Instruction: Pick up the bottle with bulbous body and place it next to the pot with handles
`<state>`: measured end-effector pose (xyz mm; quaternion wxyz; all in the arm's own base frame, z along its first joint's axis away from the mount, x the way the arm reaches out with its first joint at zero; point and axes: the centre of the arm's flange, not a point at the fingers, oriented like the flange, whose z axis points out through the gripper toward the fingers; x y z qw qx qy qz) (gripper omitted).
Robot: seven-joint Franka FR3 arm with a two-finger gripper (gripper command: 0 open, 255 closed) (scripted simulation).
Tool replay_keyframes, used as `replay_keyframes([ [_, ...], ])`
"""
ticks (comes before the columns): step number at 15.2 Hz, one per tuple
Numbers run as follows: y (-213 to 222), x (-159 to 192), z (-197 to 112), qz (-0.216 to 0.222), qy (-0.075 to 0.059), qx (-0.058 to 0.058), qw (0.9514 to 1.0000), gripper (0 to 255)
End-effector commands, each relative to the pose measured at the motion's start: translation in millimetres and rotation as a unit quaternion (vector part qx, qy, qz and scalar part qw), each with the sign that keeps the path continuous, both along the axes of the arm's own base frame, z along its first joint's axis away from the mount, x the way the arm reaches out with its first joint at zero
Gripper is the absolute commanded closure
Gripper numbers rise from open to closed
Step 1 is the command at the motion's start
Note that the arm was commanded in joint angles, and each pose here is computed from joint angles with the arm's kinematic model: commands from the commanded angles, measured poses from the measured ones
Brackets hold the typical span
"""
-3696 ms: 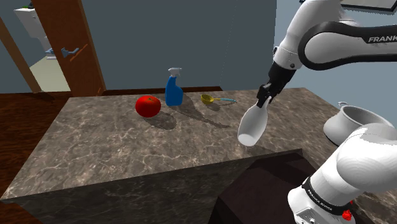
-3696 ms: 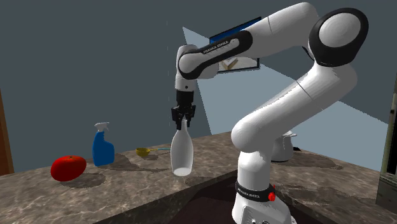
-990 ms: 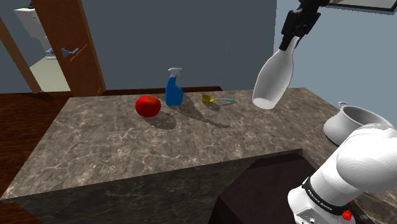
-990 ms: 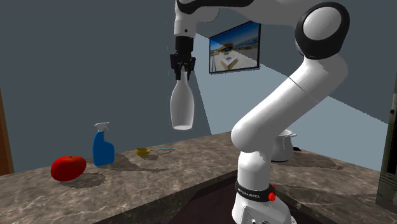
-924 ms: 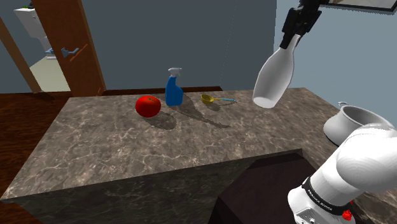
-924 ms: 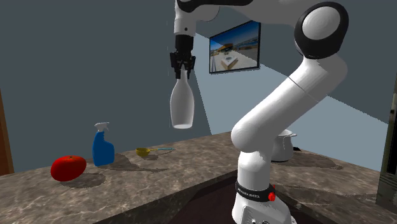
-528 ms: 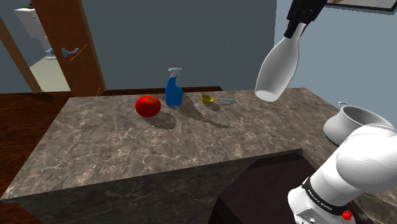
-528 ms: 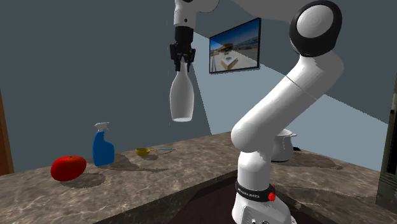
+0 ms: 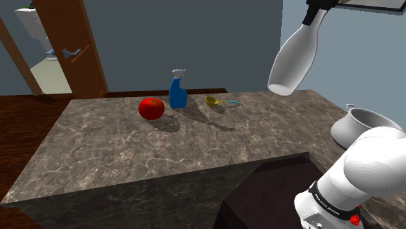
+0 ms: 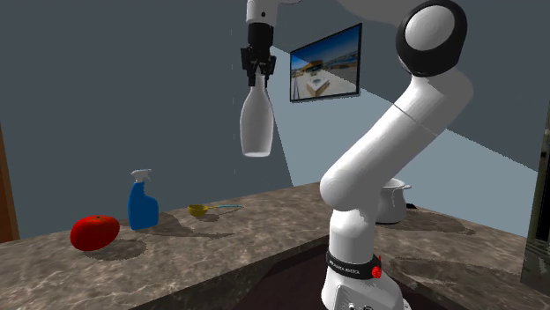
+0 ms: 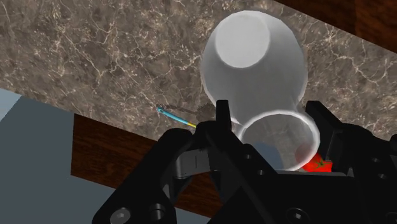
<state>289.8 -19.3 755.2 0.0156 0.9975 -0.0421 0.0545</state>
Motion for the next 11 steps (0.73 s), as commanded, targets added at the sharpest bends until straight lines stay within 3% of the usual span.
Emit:
replay_keyframes([
  [1, -12.2, -19.3, -1.6, 0.000, 0.000, 0.000, 1.0000, 255],
  [11, -84.9, -129.4, -1.2, 0.000, 0.000, 0.000, 1.0000, 255],
])
